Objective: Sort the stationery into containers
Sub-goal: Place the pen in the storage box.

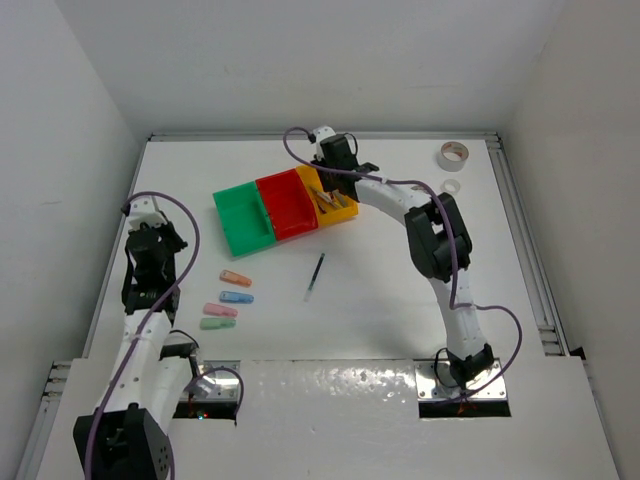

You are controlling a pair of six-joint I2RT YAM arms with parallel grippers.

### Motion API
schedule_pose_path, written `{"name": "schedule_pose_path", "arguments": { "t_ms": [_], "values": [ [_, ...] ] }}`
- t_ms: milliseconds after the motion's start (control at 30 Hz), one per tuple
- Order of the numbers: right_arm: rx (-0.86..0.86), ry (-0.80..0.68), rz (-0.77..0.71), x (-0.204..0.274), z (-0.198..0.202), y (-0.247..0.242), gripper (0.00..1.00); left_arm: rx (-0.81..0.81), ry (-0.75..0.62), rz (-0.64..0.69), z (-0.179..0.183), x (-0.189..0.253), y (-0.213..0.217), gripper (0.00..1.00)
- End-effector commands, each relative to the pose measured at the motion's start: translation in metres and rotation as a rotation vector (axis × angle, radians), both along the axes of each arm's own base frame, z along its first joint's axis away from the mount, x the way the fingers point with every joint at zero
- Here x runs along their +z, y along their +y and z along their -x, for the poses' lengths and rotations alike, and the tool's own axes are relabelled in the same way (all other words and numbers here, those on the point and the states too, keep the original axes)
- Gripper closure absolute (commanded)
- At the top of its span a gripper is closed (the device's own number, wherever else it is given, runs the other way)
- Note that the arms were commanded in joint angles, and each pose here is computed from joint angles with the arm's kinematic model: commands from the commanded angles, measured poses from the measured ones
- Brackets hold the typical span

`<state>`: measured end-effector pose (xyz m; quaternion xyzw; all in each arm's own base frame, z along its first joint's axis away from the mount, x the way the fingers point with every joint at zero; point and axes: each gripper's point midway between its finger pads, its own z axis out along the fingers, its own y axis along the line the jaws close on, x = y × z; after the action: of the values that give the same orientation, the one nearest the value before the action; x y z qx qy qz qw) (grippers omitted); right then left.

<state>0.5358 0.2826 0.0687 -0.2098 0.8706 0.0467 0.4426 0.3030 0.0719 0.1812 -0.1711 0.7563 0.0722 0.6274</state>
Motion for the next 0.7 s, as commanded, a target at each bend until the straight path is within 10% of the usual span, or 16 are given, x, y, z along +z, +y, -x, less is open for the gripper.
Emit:
{"name": "schedule_pose_path", "arguments": {
  "t_ms": [0, 233, 433, 667],
  "values": [
    [-0.015, -0.065, -0.072, 0.019, -0.019, 0.005, 1.00, 0.023, -0.049, -0.026, -0.004, 0.021, 0.008, 0.85],
    [-0.021, -0.020, -0.067, 0.005, -0.008, 0.000, 0.96, 0.027, -0.049, -0.030, -0.005, 0.020, 0.010, 0.85],
    [0.042, -0.086, -0.088, 0.054, -0.004, 0.008, 0.47, 0.018, -0.052, -0.029, -0.006, 0.022, 0.009, 0.85],
    [-0.271, -0.104, -0.280, 0.138, 0.052, -0.011, 0.48, 0.021, -0.078, -0.034, -0.006, 0.032, 0.010, 0.85]
  ]
}}
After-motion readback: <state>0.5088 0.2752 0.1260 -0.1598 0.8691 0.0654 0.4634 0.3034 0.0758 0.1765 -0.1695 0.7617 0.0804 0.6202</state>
